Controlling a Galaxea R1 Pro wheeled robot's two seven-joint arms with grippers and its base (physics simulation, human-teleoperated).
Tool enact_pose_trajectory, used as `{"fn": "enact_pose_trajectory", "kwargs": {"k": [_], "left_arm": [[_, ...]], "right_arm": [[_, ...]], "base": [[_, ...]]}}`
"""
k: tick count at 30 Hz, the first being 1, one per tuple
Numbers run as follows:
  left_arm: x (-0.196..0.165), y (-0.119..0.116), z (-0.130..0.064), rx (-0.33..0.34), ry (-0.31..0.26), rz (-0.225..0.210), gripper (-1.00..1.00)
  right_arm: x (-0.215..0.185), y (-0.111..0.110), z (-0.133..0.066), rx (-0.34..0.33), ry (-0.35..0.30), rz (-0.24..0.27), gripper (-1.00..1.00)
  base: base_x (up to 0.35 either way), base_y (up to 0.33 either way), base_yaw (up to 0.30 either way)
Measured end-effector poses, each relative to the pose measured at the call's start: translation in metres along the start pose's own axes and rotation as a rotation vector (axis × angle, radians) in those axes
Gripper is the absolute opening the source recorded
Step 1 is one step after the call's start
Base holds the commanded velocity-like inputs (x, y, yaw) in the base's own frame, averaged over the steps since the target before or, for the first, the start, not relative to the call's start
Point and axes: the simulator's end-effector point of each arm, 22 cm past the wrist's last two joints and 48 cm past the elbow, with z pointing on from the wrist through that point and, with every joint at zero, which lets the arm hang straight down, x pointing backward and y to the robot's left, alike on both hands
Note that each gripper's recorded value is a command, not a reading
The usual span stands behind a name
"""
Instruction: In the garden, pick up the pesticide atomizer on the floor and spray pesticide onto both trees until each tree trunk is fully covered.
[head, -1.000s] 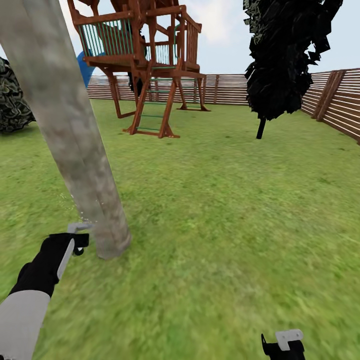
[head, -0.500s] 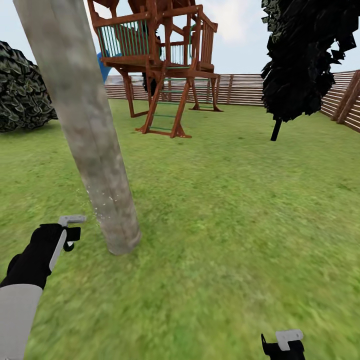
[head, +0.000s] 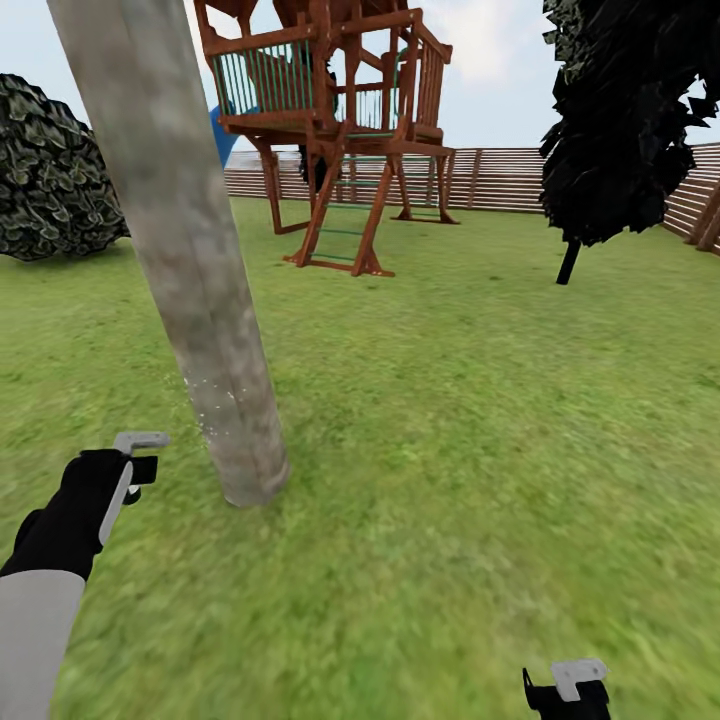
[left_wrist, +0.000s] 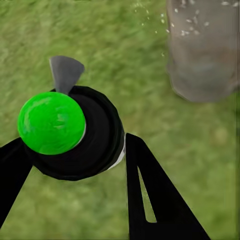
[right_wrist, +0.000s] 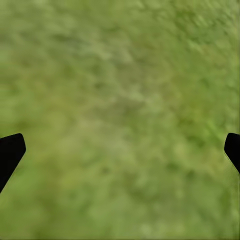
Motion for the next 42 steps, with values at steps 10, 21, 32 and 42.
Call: {"fn": "enact_pose_trajectory", "kwargs": {"k": [10,21,32,42], "left_arm": [[0.000,-0.003,0.000,-0.001,-0.003,0.004,-1.00],[0.000,-0.002,0.000,-0.009,-0.001,0.010,-1.00],[0.064,-0.031,0.016,0.030,0.117,0.029,-1.00],[0.103,-0.005,0.023,-0.008,0.175,0.034,-1.00]], "right_arm": [[0.000,0.000,0.000,0.001,0.000,0.000,1.00],[0.000,0.001,0.000,-0.001,0.000,0.001,1.00],[0.000,0.001,0.000,-0.001,-0.001,0.001,1.00],[0.000,0.001,0.000,-0.001,0.000,0.001,1.00]], "base": [[0.088,-0.257,0.001],[0.112,-0.264,0.051],[0.127,-0.264,0.097],[0.106,-0.264,0.000]]}}
